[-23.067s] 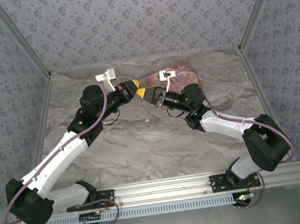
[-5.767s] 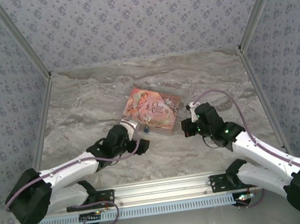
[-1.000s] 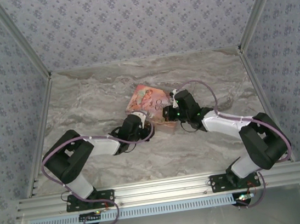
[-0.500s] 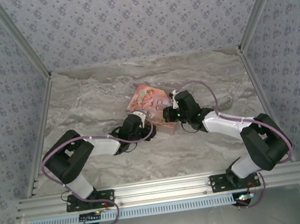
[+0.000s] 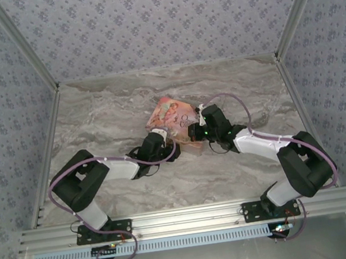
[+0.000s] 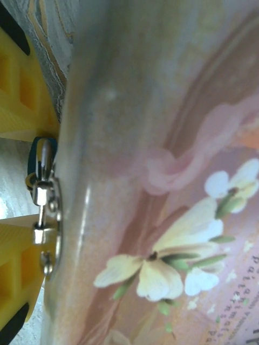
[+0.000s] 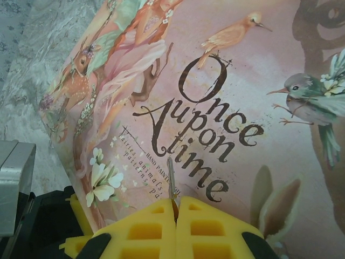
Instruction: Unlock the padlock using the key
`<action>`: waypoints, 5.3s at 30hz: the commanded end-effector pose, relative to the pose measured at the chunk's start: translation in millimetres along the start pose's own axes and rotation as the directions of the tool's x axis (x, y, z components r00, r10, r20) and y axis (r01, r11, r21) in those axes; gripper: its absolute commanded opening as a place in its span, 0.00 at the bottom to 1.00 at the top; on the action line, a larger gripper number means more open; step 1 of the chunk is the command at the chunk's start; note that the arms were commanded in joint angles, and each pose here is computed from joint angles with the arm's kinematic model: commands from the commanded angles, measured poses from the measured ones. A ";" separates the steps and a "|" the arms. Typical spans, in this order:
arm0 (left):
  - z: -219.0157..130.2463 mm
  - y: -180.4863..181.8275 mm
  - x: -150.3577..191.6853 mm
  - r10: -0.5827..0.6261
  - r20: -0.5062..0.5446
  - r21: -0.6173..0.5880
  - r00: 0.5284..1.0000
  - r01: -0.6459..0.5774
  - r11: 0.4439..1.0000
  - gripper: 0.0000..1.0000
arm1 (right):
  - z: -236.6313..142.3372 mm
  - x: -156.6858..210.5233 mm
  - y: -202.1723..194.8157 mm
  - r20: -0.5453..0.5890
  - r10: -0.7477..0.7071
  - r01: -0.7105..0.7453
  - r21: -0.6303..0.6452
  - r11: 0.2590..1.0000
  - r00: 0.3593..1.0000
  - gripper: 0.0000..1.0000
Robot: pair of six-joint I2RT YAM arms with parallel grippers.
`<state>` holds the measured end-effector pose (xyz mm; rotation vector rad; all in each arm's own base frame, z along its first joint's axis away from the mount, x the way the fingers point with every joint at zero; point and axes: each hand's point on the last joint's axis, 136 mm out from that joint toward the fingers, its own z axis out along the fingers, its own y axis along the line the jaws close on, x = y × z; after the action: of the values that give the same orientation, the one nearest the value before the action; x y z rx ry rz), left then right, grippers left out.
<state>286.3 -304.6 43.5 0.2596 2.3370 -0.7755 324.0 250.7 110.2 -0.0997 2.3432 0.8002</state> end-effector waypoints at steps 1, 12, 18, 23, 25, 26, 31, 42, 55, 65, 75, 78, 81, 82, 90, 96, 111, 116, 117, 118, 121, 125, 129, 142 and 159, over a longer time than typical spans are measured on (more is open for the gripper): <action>1.8 -13.3 -27.8 -0.042 0.101 0.034 0.994 0.039 0.999 0.38 | 1.1 25.4 -8.3 -0.080 -0.002 0.004 0.031 0.999 0.997 0.00; 1.3 -13.7 -28.7 -0.046 0.107 0.039 0.993 0.042 0.998 0.30 | -2.1 22.7 -6.3 -0.066 -0.011 0.013 0.026 1.000 0.998 0.00; -0.7 -19.1 -28.9 -0.064 0.099 0.066 0.993 0.057 0.996 0.27 | -10.2 9.9 4.9 -0.017 -0.060 0.060 -0.012 0.998 0.998 0.00; -3.6 -26.1 -28.1 -0.107 0.068 0.095 0.992 0.100 0.990 0.25 | -34.5 -5.6 14.4 0.062 -0.149 0.151 -0.026 0.988 0.987 0.00; -4.4 -27.3 -25.6 -0.135 0.045 0.095 0.990 0.131 0.987 0.23 | -47.1 -6.2 13.6 0.085 -0.187 0.189 -0.017 0.982 0.979 0.00; -4.9 -29.3 -25.3 -0.146 0.034 0.101 0.989 0.142 0.985 0.22 | -53.8 -4.3 10.9 0.093 -0.203 0.205 -0.007 0.979 0.975 0.00; -5.8 -41.0 -21.5 -0.225 -0.048 0.128 0.973 0.229 0.965 0.19 | -81.9 18.4 1.0 0.113 -0.267 0.270 -0.006 0.963 0.957 0.00; -7.5 -64.9 -25.0 -0.367 -0.168 0.168 0.915 0.393 0.904 0.17 | -101.7 64.5 1.9 0.143 -0.384 0.395 -0.053 0.917 0.912 0.00; -10.3 -76.0 -30.7 -0.449 -0.227 0.194 0.864 0.492 0.849 0.17 | -78.3 92.4 3.5 0.142 -0.544 0.555 -0.055 0.830 0.827 0.00; -17.3 -85.7 -35.5 -0.463 -0.249 0.221 0.851 0.515 0.828 0.17 | -52.0 91.9 9.7 0.115 -0.573 0.581 -0.067 0.811 0.812 0.00; -19.2 -85.4 -28.2 -0.505 -0.294 0.175 0.812 0.565 0.806 0.19 | -27.1 84.9 13.0 0.109 -0.571 0.579 -0.073 0.812 0.814 0.00; -19.5 -83.7 -26.2 -0.509 -0.295 0.170 0.809 0.568 0.805 0.19 | -22.5 81.8 10.7 0.107 -0.565 0.573 -0.066 0.817 0.818 0.00; -21.0 -83.8 -26.3 -0.510 -0.295 0.172 0.808 0.570 0.803 0.18 | -20.6 78.7 7.4 0.108 -0.554 0.562 -0.063 0.825 0.825 0.00; -21.7 -84.3 -26.5 -0.509 -0.294 0.174 0.809 0.569 0.803 0.19 | -20.2 77.9 6.1 0.108 -0.551 0.559 -0.061 0.827 0.828 0.00; -23.0 -85.6 -26.2 -0.507 -0.296 0.178 0.809 0.568 0.803 0.18 | -15.6 73.8 5.0 0.100 -0.544 0.551 -0.068 0.832 0.833 0.00; -21.5 -85.2 -24.0 -0.510 -0.299 0.179 0.807 0.572 0.800 0.18 | -14.1 68.2 6.2 0.110 -0.535 0.543 -0.067 0.837 0.838 0.00; -18.5 -83.8 -20.8 -0.516 -0.302 0.181 0.802 0.580 0.794 0.19 | -12.2 61.1 11.9 0.131 -0.514 0.527 -0.093 0.845 0.848 0.00; -17.9 -84.6 -20.6 -0.517 -0.303 0.183 0.800 0.582 0.793 0.18 | -13.4 56.9 17.7 0.150 -0.507 0.524 -0.113 0.844 0.849 0.00; -17.6 -84.3 -20.4 -0.517 -0.303 0.183 0.800 0.581 0.793 0.19 | -13.7 56.1 19.2 0.153 -0.507 0.525 -0.116 0.843 0.848 0.00; -17.6 -84.3 -20.4 -0.517 -0.304 0.184 0.800 0.582 0.792 0.19 | -13.6 54.9 20.0 0.156 -0.507 0.525 -0.116 0.843 0.848 0.00; -17.4 -84.6 -20.0 -0.516 -0.305 0.185 0.801 0.581 0.793 0.18 | -14.3 50.6 22.9 0.168 -0.503 0.524 -0.120 0.843 0.848 0.00; -17.3 -85.0 -19.4 -0.519 -0.306 0.186 0.798 0.585 0.789 0.18 | -15.4 44.8 27.7 0.188 -0.488 0.515 -0.133 0.847 0.852 0.00; -18.5 -86.4 -21.7 -0.519 -0.300 0.193 0.800 0.584 0.789 0.18 | -16.9 39.0 29.8 0.208 -0.462 0.495 -0.148 0.856 0.862 0.00; -15.8 -90.3 -19.8 -0.528 -0.302 0.208 0.794 0.595 0.776 0.18 | -18.2 22.2 36.6 0.241 -0.387 0.435 -0.198 0.878 0.890 0.00; -16.2 -87.0 -17.0 -0.550 -0.288 0.214 0.784 0.612 0.761 0.18 | -14.9 16.6 49.9 0.219 -0.273 0.333 -0.316 0.889 0.937 0.00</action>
<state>279.4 -345.3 85.8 -0.3784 2.5115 -1.3054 272.4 257.8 78.0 -0.5290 2.1307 0.8568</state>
